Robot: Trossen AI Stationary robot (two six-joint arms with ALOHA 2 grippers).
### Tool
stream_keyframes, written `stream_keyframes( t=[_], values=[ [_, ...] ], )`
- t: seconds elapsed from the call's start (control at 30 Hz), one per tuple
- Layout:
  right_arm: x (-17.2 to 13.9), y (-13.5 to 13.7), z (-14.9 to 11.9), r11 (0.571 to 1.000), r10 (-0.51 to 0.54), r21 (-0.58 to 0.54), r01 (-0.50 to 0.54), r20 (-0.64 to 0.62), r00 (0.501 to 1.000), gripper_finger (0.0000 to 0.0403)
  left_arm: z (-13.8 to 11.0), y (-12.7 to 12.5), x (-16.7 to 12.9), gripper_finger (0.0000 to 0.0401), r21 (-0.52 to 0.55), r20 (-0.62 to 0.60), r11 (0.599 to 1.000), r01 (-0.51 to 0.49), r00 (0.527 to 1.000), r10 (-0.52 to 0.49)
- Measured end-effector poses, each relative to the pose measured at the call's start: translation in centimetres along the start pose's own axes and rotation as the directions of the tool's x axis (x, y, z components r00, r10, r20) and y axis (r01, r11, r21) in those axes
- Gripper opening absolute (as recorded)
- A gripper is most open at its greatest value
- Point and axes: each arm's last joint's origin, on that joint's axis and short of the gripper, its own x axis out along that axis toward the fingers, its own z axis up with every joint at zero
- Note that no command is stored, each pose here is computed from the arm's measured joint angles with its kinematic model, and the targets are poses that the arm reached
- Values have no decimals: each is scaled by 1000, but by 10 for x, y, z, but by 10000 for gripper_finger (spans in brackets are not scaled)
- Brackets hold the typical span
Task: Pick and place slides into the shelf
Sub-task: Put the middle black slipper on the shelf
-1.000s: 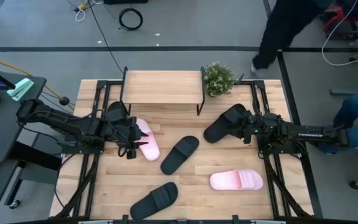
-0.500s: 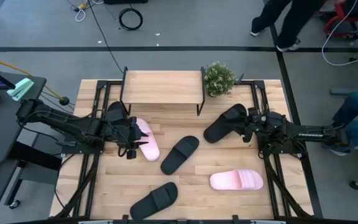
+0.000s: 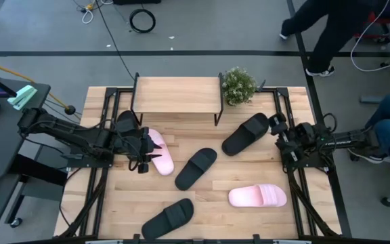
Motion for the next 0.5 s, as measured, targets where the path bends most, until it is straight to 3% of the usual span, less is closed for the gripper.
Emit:
stream_keyframes(
  t=[0.2,0.5],
  values=[
    [0,0,0,995,-3,-100,2,-4,1000,177,0,0,0,135,0,0,1000,0,1000,0],
    [0,0,-1,998,2,-61,-3,-13,1000,177,0,0,0,141,0,-1,1000,0,1000,0]
  ],
)
